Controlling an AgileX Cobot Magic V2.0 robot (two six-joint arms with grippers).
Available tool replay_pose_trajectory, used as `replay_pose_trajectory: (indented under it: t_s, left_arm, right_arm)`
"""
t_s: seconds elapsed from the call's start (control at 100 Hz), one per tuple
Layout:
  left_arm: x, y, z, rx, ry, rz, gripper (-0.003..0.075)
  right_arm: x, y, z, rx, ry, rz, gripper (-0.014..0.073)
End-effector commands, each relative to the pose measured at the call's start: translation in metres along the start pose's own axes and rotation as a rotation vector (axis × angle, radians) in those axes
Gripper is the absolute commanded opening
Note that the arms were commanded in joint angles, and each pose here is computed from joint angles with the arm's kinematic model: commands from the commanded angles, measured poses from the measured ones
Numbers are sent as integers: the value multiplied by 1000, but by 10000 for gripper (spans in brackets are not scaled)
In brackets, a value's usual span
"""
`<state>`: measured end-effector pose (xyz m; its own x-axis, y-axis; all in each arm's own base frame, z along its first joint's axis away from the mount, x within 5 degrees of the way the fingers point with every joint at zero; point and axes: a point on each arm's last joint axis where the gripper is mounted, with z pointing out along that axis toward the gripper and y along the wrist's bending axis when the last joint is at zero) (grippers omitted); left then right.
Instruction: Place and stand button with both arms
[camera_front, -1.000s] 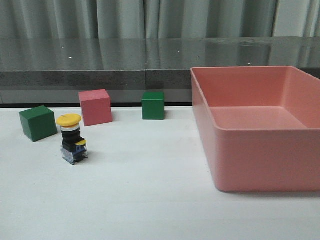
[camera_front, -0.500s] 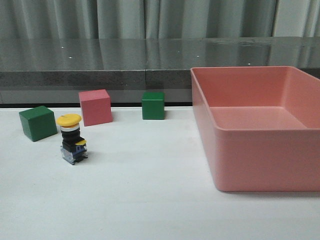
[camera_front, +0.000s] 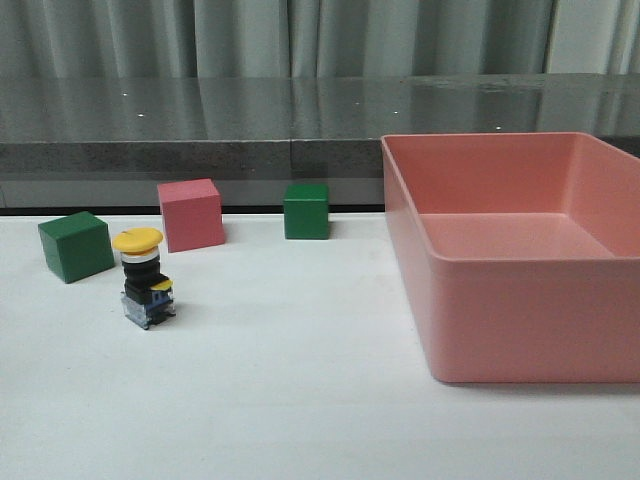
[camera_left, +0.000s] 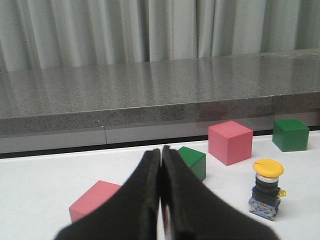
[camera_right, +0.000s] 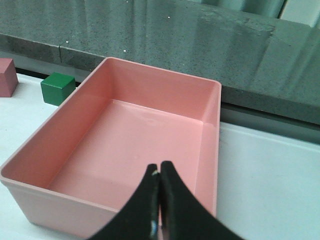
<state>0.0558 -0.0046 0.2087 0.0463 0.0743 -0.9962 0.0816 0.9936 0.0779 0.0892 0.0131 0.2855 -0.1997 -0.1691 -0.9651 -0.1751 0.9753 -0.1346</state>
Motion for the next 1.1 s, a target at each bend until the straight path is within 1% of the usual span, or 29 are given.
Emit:
replay_pose_trajectory:
  t_s: [0.0, 0.06, 0.99, 1.09]
  left_arm:
    - [6, -2, -1, 18, -71, -19, -20]
    - [6, -2, -1, 18, -71, -35, -20]
    - [6, -2, -1, 18, -71, -34, -20]
    - [6, -2, -1, 18, -71, -34, -20]
  right_arm:
    - [-15, -3, -2, 27, -97, 0, -60]
    - [-15, -3, -2, 27, -97, 0, -60]
    - [-14, -3, -2, 27, -96, -1, -60]
    - [-14, -4, -4, 41, -103, -47, -60]
